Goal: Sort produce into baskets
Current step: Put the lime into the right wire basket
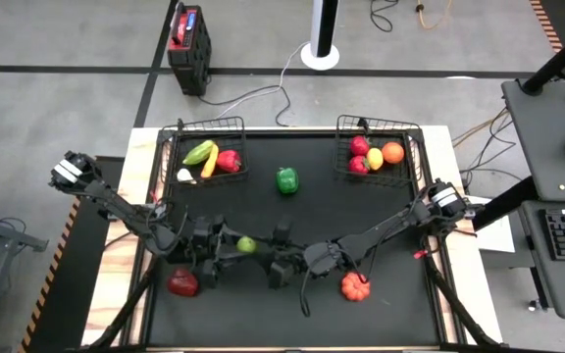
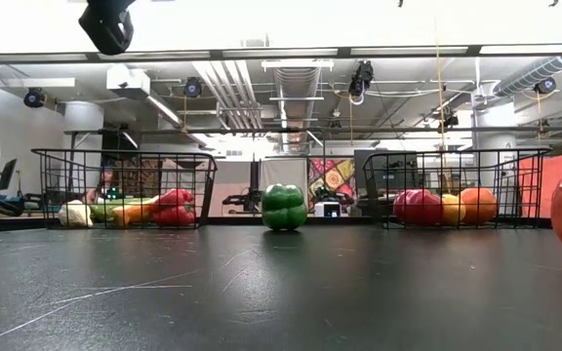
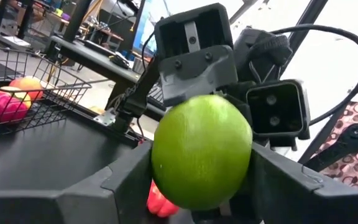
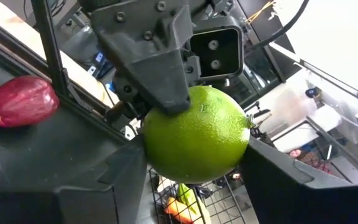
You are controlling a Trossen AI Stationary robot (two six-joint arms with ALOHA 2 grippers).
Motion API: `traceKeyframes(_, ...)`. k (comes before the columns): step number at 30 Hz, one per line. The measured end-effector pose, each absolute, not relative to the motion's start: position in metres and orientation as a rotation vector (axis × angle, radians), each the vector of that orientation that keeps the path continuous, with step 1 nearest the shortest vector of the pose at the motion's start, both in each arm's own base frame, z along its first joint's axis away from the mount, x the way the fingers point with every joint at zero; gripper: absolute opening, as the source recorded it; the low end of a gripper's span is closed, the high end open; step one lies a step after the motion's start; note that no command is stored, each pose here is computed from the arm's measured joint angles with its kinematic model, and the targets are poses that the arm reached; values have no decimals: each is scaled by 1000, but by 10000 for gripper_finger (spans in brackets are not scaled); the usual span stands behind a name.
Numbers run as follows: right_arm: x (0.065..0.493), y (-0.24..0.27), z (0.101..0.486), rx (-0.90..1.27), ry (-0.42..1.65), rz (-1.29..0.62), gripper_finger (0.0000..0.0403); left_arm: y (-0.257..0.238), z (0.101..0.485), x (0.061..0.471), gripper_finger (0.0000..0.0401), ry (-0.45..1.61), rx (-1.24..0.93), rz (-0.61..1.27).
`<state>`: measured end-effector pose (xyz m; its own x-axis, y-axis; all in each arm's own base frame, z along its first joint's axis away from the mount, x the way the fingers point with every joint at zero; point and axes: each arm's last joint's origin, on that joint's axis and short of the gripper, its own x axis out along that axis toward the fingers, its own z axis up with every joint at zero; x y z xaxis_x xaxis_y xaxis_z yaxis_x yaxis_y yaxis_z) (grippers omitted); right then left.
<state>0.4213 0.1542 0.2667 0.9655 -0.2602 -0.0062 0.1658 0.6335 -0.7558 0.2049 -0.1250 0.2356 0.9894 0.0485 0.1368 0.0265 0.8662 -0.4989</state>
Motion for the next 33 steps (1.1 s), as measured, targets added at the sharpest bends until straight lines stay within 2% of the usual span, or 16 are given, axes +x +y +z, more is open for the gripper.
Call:
traceKeyframes(7,420,153,269,-826,118,-260,220,-124,238,204,228,-157,-503,18)
traceKeyframes(12,417,151,274,-816,152,-350,220,-122,239,201,244,-132,-434,32)
traceKeyframes(15,415,148,276,-802,188,-438,220,-121,239,200,266,-109,-377,42)
traceKeyframes(19,410,137,285,-774,261,-646,220,-120,236,197,290,-48,-295,38)
traceKeyframes(29,394,54,324,-684,448,-1095,219,-118,231,196,292,8,-294,46)
traceKeyframes(33,373,16,333,-595,489,-1085,219,-118,231,195,292,7,-298,47)
